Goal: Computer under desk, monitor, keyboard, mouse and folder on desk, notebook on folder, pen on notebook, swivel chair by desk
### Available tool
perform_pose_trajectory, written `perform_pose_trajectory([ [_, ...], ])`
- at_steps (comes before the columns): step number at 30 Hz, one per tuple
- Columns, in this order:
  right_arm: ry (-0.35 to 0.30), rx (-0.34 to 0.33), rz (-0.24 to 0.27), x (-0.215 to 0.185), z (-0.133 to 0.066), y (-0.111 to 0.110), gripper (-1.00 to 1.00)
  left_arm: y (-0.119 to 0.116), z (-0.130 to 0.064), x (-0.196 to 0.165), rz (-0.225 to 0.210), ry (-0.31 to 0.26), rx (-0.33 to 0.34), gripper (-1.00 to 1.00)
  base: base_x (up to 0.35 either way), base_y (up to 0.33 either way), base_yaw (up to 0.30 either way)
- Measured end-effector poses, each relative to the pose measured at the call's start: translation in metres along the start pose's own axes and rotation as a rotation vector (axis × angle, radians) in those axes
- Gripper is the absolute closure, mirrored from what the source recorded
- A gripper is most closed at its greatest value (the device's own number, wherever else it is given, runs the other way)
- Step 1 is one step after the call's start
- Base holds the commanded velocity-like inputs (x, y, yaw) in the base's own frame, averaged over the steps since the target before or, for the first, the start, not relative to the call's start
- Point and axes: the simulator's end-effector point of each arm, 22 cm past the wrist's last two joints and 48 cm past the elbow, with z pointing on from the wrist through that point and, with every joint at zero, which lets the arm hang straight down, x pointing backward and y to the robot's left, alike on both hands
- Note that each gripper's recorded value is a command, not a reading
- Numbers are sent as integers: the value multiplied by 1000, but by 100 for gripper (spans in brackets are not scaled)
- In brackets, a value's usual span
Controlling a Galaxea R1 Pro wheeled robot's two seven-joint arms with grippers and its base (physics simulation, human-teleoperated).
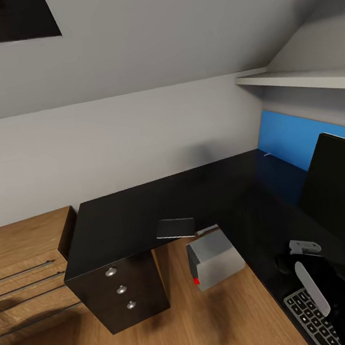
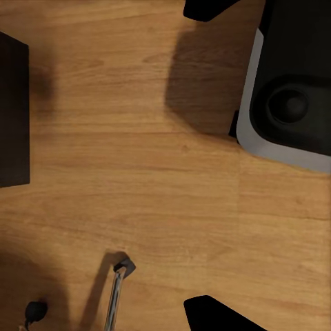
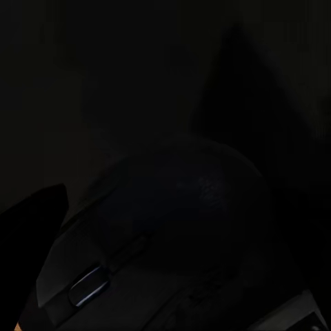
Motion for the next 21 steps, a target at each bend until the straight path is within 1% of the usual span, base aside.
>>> perform_pose_trajectory([
  [5,0,0,1,0,0,0,100,-1,0,0,-1,1,0,-100,0,0,0],
  [21,0,0,1,11,18,1,100,-2,17,12,-1,1,-1,-100,0,0,0],
])
